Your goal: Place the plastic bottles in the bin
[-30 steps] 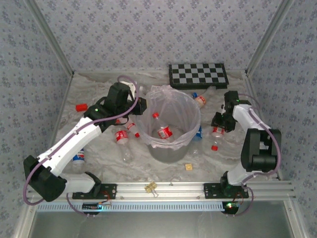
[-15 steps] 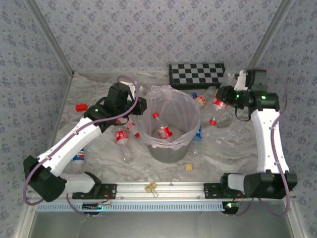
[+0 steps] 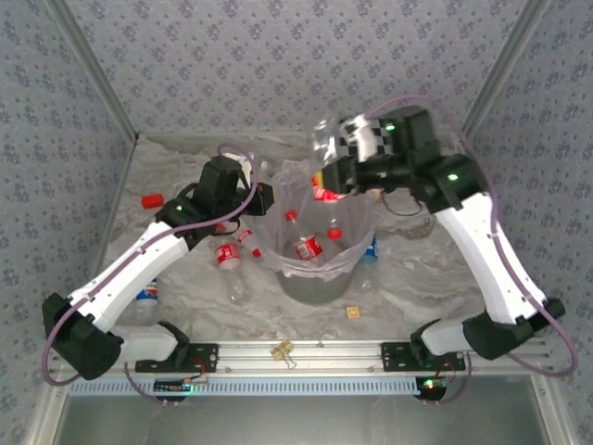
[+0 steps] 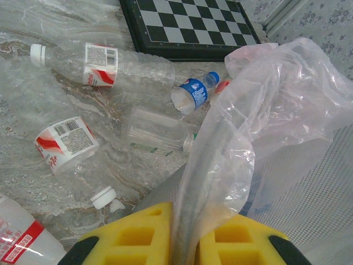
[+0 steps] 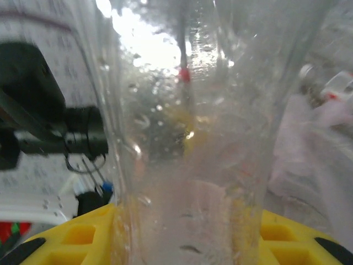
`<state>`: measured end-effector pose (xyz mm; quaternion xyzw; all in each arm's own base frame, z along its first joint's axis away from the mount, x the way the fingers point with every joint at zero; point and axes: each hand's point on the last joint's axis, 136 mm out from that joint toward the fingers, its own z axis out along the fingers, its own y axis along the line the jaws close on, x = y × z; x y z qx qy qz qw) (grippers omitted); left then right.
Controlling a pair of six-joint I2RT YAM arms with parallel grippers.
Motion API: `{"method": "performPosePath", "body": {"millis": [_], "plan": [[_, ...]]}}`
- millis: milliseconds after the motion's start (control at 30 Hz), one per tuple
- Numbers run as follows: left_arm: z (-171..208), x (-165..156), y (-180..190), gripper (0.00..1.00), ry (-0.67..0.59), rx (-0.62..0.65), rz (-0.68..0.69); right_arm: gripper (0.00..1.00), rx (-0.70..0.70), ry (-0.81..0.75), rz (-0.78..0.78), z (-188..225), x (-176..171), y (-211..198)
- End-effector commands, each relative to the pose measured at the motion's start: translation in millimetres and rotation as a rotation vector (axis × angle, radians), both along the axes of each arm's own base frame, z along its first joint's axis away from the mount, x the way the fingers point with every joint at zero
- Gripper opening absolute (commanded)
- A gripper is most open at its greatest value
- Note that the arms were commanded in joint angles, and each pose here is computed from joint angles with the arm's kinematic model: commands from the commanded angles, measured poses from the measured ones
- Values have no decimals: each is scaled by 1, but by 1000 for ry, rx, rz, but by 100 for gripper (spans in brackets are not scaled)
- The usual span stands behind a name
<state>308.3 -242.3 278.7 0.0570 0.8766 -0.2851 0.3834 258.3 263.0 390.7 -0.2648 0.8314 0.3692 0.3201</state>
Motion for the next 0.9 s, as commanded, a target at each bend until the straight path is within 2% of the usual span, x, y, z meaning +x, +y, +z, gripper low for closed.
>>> {"method": "performPosePath", "body": {"millis": [0, 167, 367, 467, 600, 700, 767, 867], "plan": [[-18, -4, 10, 9, 31, 64, 20, 36, -259, -33, 58, -52, -8, 8], [-17, -3, 15, 9, 34, 73, 35, 27, -422, 37, 80, -107, -10, 11], [-18, 0, 18, 8, 33, 73, 56, 28, -602, 101, 84, -161, -12, 2], [-19, 0, 17, 8, 38, 72, 54, 31, -661, 138, 57, -184, -7, -2], [-22, 0, 17, 8, 45, 73, 54, 45, -710, 182, 44, -209, -3, -1], [-22, 0, 17, 8, 47, 73, 54, 65, -725, 197, 48, -219, -2, 1], [-24, -1, 18, 8, 50, 76, 53, 74, -724, 189, 47, -222, 0, 3], [-26, -2, 18, 8, 57, 76, 53, 83, -723, 172, 40, -219, 3, 3]]}}
